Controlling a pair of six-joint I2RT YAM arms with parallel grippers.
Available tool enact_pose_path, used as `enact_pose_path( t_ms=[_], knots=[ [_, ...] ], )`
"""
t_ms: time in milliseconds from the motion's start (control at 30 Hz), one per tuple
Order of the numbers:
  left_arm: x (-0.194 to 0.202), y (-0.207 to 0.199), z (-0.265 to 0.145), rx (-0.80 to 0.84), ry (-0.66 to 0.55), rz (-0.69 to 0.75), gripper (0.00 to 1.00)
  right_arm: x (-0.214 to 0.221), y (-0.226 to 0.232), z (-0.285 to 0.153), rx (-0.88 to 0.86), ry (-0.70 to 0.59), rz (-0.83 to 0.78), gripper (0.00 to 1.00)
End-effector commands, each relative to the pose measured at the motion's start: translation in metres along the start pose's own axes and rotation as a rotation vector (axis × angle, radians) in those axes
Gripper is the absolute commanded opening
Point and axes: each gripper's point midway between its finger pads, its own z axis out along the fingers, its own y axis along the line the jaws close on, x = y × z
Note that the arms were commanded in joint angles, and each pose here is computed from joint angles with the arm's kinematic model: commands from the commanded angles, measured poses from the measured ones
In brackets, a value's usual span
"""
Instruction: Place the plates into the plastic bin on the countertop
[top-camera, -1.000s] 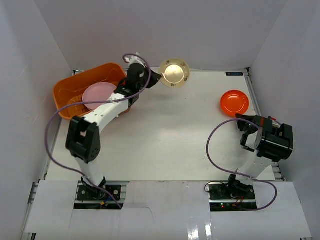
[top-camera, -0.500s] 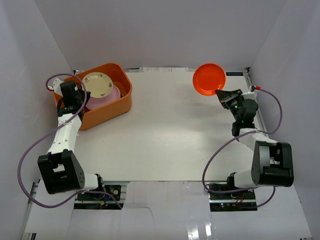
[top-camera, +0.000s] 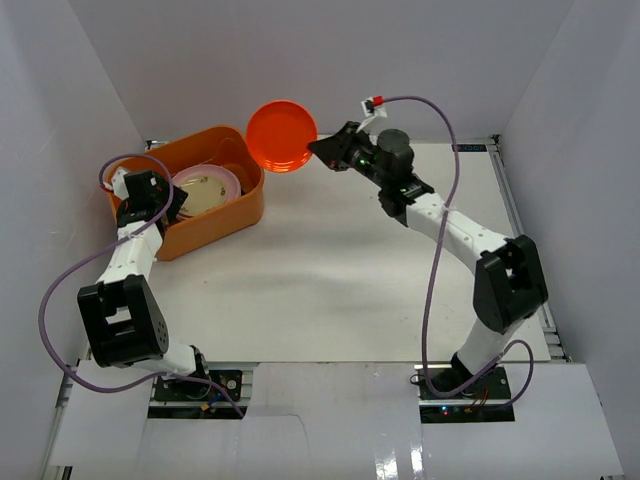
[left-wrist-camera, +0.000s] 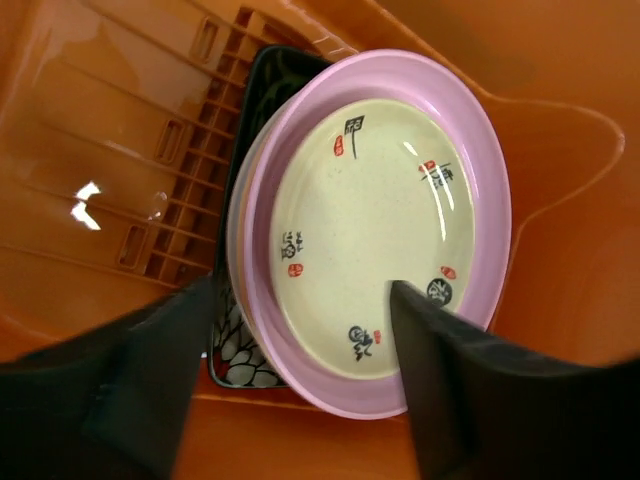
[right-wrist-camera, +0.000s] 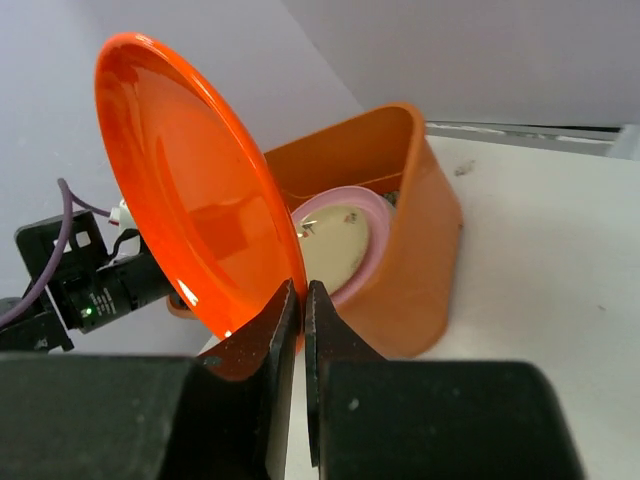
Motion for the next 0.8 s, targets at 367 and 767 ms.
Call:
enact_pose_path(
  t_ms=[367, 767],
  knots=[
    [-0.108, -0.121, -0.151, 0.464, -0.264, 0.022, 0.95, 0.083, 0.050, 0.146, 0.025, 0.101, -0.032, 0.08],
    [-0.082, -0.225, -0.250, 0.884, -0.133, 0.218, 0.98, 0.159, 0.064, 0.196, 0.048, -0.010, -0.072, 0.08]
  ],
)
